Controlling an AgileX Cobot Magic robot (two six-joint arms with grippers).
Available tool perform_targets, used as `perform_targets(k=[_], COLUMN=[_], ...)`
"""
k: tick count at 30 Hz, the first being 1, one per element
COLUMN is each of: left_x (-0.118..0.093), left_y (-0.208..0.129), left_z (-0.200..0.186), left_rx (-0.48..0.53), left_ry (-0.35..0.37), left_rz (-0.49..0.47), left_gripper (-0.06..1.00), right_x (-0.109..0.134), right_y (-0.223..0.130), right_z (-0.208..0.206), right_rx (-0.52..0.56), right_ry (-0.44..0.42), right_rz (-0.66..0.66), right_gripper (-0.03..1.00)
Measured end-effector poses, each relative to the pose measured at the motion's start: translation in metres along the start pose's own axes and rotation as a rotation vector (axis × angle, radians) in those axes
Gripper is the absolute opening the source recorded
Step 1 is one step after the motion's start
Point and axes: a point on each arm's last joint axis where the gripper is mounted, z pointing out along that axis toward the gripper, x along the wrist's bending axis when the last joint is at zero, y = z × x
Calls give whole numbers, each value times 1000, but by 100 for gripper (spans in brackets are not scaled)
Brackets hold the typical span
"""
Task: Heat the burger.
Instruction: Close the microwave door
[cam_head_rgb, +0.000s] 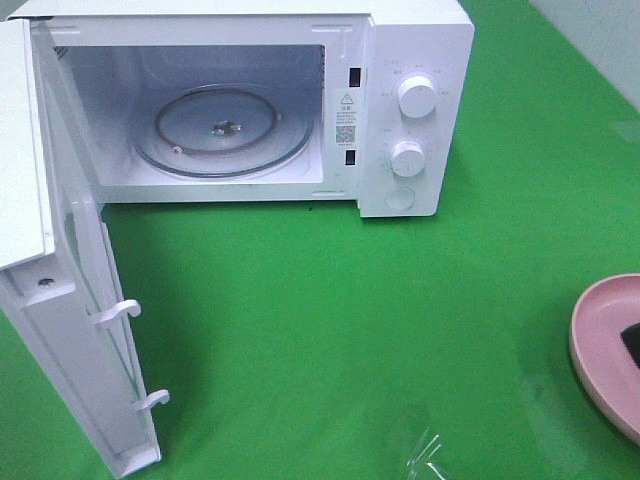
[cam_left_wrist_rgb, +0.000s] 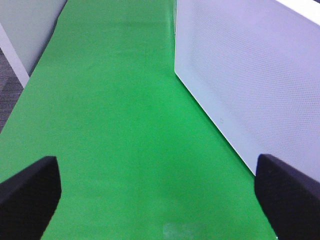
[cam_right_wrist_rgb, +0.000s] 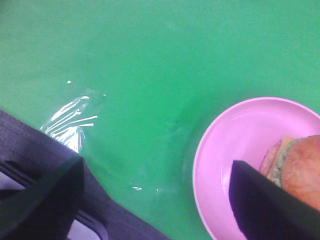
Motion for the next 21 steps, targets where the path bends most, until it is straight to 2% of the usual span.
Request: perform_targets(k=[1,6,8,13,15,18,20,21], left_x=[0,0,0,0,0,0,0,0], left_y=[0,0,0,0,0,0,0,0], left_z=[0,0,0,0,0,0,0,0], left_rx=[0,0,0,0,0,0,0,0], left_ry=[0,0,0,0,0,0,0,0], left_rz=[0,0,0,0,0,0,0,0], left_gripper=[97,97,97,97,97,97,97,97], right_x=[-4,-6,-7,-7,-13,-15,-23,-23], right_y=[-6,-14,-29,-38,-47,-48,-57,-57], right_z=[-9,-13,-7,-3,-5,-7,-18,-18], right_rx=[-27,-31,7,26,10,-8,-87,-87], right_ry=[3,1,6,23,-6,-20,-81,-81], right_rz=[13,30,42,82,180,206,276,276], right_gripper=[76,76,76,76,76,76,76,76])
